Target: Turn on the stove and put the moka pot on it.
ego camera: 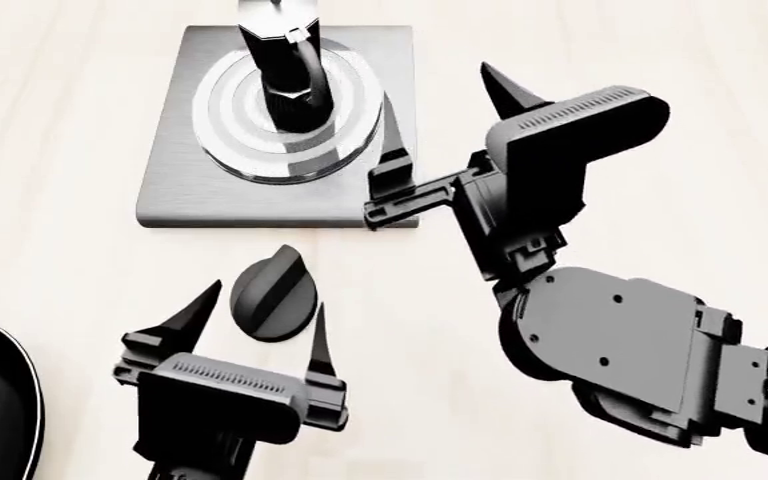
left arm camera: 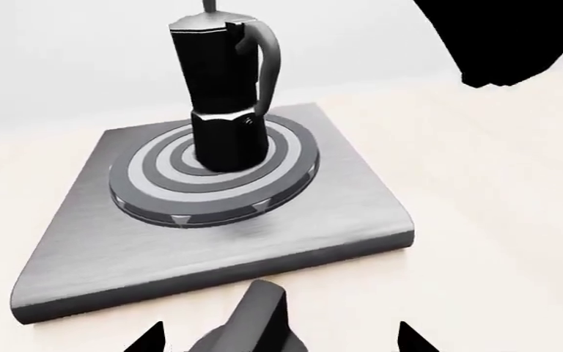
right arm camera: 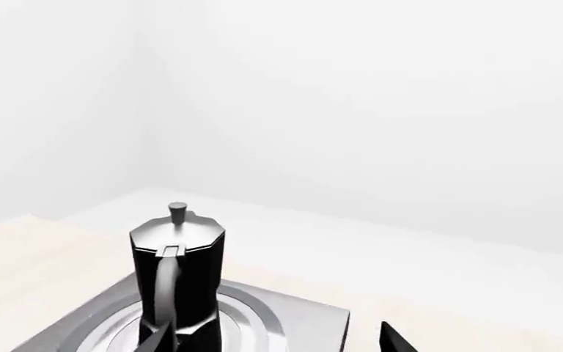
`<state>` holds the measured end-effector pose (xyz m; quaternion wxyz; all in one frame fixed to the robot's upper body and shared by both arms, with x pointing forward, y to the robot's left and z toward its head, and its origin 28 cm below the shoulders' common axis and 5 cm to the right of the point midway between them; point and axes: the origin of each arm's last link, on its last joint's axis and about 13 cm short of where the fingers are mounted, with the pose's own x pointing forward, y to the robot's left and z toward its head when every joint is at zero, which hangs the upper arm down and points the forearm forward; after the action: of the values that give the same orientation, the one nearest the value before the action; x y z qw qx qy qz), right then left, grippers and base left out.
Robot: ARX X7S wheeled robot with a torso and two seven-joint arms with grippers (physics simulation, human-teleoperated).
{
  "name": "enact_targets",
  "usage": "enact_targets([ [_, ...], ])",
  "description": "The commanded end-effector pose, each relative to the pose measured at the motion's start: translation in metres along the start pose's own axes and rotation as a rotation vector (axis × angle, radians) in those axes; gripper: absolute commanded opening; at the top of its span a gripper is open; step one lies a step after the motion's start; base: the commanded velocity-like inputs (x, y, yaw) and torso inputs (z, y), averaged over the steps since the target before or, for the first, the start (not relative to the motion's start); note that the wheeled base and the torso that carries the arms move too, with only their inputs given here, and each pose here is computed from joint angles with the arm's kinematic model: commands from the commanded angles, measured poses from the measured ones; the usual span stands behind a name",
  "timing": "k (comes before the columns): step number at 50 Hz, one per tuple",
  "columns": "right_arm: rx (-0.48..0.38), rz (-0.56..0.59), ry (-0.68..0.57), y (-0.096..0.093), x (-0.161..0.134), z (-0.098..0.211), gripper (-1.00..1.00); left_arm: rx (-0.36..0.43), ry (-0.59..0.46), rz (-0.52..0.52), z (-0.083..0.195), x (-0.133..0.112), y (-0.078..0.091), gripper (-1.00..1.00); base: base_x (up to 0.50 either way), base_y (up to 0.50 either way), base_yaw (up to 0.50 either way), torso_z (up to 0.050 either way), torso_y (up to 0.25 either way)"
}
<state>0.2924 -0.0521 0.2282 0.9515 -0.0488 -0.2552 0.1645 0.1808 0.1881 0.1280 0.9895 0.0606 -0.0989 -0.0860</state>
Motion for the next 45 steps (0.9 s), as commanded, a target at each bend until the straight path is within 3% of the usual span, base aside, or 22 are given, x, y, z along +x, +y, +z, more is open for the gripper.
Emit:
enact_targets([
  [1,0.012,-0.012,0.009,-0.002,-0.033,0.006,1.0,0.166,-0.007,0.003,0.011,0.005,0.008,1.0,0.0,0.0,0.0,0.0,0.0],
  [12,0.0,0.007,0.028,-0.005,-0.056,0.013,1.0,0.378,-0.04,-0.006,0.027,0.008,0.018,1.0,0.0,0.0,0.0,0.0,0.0],
  [18,-0.007,0.004,0.027,-0.008,-0.065,0.018,1.0,0.536,-0.048,0.05,0.038,0.01,0.027,1.0,0.0,0.0,0.0,0.0,0.0],
  [22,-0.014,0.003,0.018,-0.009,-0.069,0.024,1.0,0.557,-0.05,0.068,0.046,0.01,0.033,1.0,0.0,0.0,0.0,0.0,0.0],
  [32,-0.035,-0.017,0.017,-0.014,-0.077,0.027,1.0,0.741,-0.021,0.137,0.058,0.008,0.052,1.0,0.0,0.0,0.0,0.0,0.0],
  [45,-0.058,-0.068,0.022,-0.024,-0.082,0.028,1.0,0.818,0.078,0.207,0.067,0.004,0.069,1.0,0.0,0.0,0.0,0.0,0.0],
])
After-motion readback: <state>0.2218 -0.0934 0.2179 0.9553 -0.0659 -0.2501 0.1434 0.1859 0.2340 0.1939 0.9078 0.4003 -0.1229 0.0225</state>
